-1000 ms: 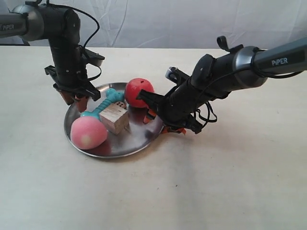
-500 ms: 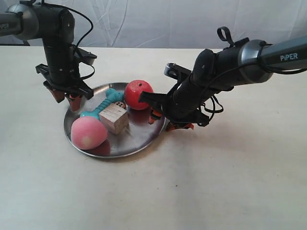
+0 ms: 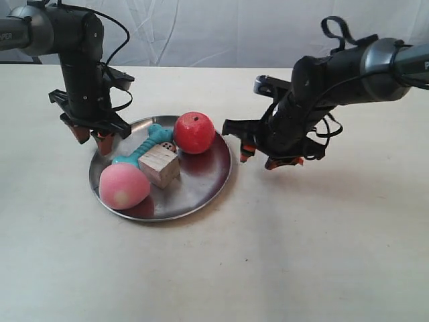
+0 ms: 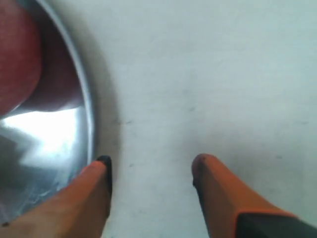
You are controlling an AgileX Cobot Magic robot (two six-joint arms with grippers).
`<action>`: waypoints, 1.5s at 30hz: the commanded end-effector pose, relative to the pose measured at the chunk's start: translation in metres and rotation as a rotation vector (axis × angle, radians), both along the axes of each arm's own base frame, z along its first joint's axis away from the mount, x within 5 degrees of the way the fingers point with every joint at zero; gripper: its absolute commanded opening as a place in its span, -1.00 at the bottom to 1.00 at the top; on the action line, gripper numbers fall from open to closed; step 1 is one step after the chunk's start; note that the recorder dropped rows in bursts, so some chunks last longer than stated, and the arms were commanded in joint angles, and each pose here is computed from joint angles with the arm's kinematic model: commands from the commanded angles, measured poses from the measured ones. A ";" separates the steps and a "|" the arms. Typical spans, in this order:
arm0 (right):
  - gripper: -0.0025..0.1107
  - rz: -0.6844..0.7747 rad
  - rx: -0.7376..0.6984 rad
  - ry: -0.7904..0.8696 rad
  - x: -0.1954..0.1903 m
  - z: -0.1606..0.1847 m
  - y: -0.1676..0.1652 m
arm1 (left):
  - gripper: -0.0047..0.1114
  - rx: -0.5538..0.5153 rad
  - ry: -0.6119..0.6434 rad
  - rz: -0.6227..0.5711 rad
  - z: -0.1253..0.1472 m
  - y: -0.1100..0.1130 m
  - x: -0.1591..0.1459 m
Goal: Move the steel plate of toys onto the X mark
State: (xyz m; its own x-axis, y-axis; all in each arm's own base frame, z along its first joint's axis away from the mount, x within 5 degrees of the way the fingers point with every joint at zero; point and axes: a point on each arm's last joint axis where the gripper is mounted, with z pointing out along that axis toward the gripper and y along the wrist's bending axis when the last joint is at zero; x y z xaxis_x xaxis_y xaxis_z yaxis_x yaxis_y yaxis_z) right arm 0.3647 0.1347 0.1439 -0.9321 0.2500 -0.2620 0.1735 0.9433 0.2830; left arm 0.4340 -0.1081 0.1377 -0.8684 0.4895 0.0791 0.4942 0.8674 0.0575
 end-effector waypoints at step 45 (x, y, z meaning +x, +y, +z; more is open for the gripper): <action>-0.96 0.179 -0.026 -0.743 -0.204 0.142 -0.071 | -0.91 -0.641 -1.090 0.121 0.166 0.056 -0.264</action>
